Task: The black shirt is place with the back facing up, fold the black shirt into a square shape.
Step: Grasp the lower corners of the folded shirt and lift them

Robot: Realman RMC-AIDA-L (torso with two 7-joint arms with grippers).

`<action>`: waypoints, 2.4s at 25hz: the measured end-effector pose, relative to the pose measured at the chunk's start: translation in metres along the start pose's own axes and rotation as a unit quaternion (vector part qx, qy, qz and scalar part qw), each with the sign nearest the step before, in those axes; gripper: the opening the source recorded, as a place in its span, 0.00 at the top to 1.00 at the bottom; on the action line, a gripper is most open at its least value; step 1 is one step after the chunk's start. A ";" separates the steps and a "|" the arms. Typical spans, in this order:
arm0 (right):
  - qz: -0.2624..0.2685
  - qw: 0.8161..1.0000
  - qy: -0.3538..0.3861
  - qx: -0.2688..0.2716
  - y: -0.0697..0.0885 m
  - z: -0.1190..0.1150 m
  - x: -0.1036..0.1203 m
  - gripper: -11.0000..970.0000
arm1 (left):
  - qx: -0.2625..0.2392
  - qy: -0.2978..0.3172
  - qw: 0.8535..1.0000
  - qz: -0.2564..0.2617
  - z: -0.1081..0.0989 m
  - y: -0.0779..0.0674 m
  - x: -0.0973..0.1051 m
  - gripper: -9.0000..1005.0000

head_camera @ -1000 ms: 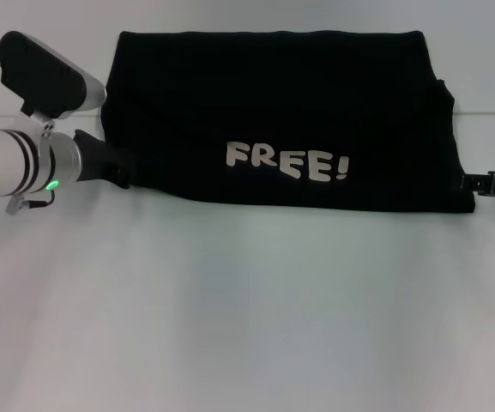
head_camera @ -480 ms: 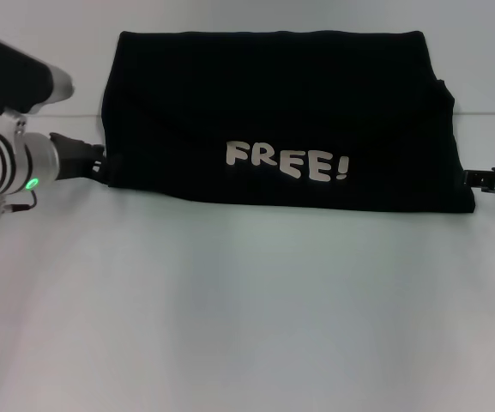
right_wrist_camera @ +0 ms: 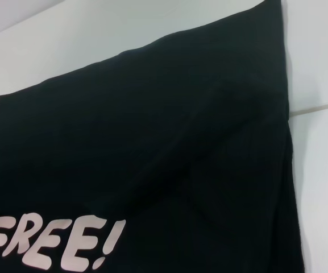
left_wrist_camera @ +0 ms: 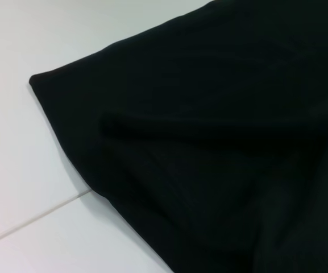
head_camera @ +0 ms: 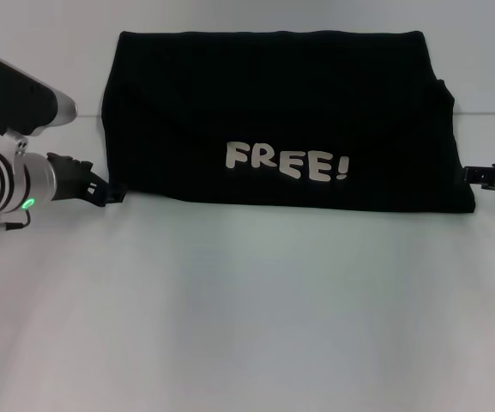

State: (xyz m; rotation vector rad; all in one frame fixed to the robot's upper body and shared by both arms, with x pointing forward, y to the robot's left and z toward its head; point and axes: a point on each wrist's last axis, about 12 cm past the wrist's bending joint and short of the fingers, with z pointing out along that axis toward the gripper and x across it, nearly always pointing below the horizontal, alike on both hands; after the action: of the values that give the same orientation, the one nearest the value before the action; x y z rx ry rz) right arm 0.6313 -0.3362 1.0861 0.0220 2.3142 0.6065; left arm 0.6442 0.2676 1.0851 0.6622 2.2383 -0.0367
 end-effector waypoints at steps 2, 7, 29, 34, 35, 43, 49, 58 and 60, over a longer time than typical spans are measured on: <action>0.000 1.000 -0.001 0.001 0.000 0.000 -0.001 0.35 | 0.003 0.002 1.000 0.007 0.000 -0.002 0.000 0.41; 0.001 1.000 -0.003 0.003 -0.001 -0.001 -0.002 0.35 | 0.014 0.006 0.999 0.041 0.004 -0.012 -0.004 0.34; -0.001 1.000 -0.006 0.006 -0.002 -0.001 -0.003 0.35 | 0.013 -0.003 0.997 0.082 0.009 -0.024 -0.013 0.65; -0.001 1.000 -0.005 0.006 -0.002 -0.001 -0.003 0.35 | 0.014 -0.003 0.996 0.085 0.010 -0.026 -0.013 0.74; -0.001 1.000 -0.005 0.006 -0.002 -0.001 -0.003 0.35 | 0.014 -0.004 0.996 0.085 0.009 -0.026 -0.014 0.79; -0.006 1.000 0.002 0.002 -0.001 -0.002 -0.003 0.35 | 0.004 -0.008 0.997 0.081 0.007 -0.018 -0.015 0.99; -0.009 1.000 0.015 -0.001 0.000 0.000 0.000 0.35 | 0.005 -0.011 0.996 0.085 0.006 -0.019 -0.017 0.99; -0.008 1.000 0.021 0.010 0.001 0.005 0.008 0.35 | 0.007 -0.012 0.996 0.087 0.007 -0.021 -0.019 0.99; -0.007 1.000 0.020 0.012 0.001 0.005 0.009 0.35 | 0.007 -0.011 0.996 0.087 0.007 -0.022 -0.018 0.99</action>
State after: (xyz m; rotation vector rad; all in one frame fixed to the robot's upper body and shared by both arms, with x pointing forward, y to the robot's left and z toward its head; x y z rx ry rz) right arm 0.6281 -0.3315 1.0774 0.0044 2.3590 0.5758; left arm 0.6489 0.2391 1.0893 0.8576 2.1524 0.0265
